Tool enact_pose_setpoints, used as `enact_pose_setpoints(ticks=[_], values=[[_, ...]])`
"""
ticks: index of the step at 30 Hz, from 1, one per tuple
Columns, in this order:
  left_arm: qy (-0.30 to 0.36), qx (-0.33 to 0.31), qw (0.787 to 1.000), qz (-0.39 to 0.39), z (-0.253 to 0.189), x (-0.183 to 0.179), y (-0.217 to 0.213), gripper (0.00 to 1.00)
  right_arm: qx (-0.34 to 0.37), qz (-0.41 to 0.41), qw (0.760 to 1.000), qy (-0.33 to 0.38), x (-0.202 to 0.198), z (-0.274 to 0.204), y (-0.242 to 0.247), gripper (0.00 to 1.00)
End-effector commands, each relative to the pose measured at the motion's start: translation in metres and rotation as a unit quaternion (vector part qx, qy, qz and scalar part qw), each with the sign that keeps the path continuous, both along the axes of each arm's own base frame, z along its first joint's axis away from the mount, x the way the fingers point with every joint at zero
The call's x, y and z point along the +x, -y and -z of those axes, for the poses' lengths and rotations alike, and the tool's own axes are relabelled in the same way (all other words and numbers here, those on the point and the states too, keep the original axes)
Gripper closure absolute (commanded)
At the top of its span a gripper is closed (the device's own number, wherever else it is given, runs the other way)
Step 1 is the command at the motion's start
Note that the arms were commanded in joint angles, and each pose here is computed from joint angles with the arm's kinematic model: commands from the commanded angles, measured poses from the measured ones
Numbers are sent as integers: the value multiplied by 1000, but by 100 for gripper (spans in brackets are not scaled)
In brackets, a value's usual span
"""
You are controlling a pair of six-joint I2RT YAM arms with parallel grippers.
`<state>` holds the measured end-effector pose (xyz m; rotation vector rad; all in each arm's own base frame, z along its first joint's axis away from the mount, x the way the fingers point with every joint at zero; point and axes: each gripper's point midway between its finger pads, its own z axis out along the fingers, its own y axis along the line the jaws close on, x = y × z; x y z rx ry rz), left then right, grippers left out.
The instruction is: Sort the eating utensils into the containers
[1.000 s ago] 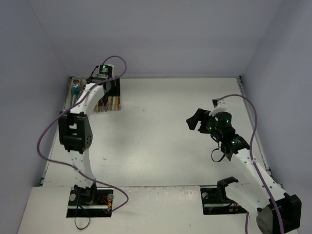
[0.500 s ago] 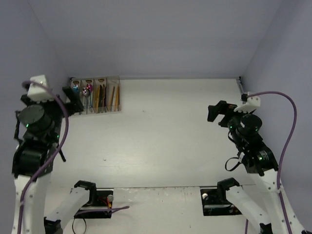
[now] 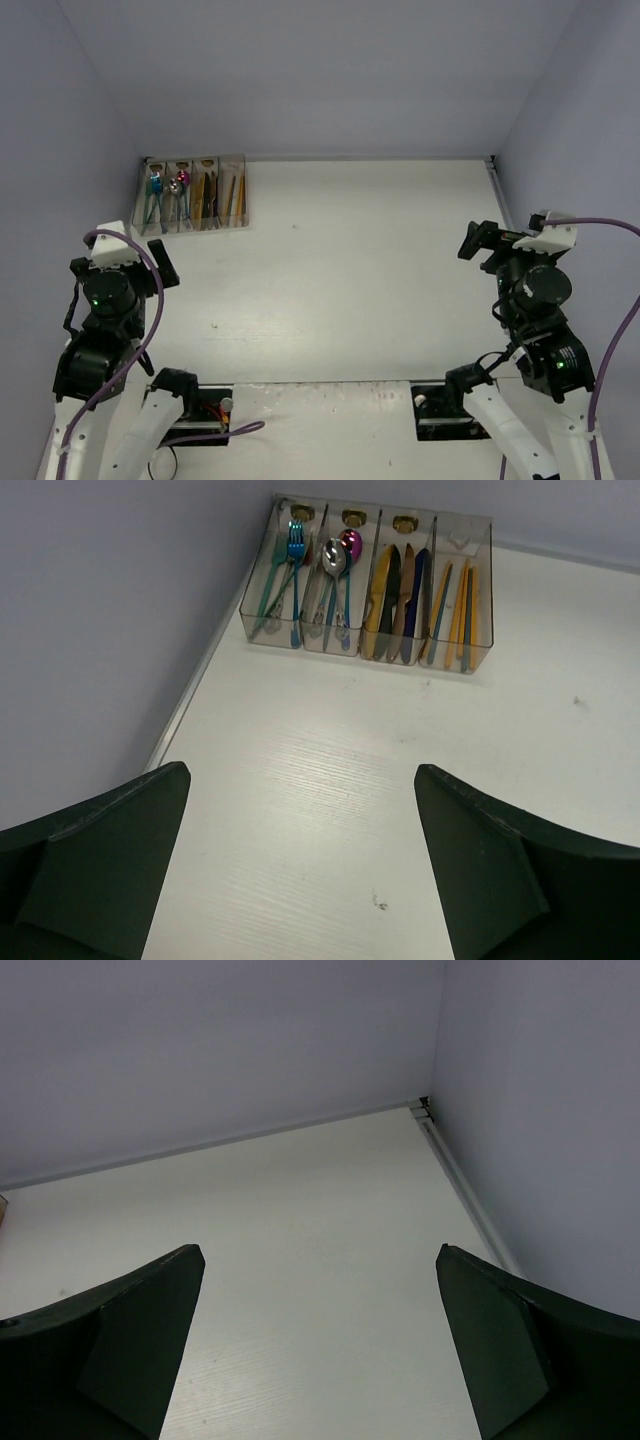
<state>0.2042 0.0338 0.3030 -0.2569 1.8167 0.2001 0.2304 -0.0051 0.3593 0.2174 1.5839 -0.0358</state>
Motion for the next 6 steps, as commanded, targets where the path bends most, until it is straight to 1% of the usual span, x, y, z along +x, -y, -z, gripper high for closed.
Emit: enact_pose_setpoints(ticks=[1,6], values=[[33,-25,999,2,-10,9,7,6,-3,23,999,27,-1,-17,9,0],[36,-30,999,-2,-10,8,6,6,-4,22,999,35,-6,-18,10,0]])
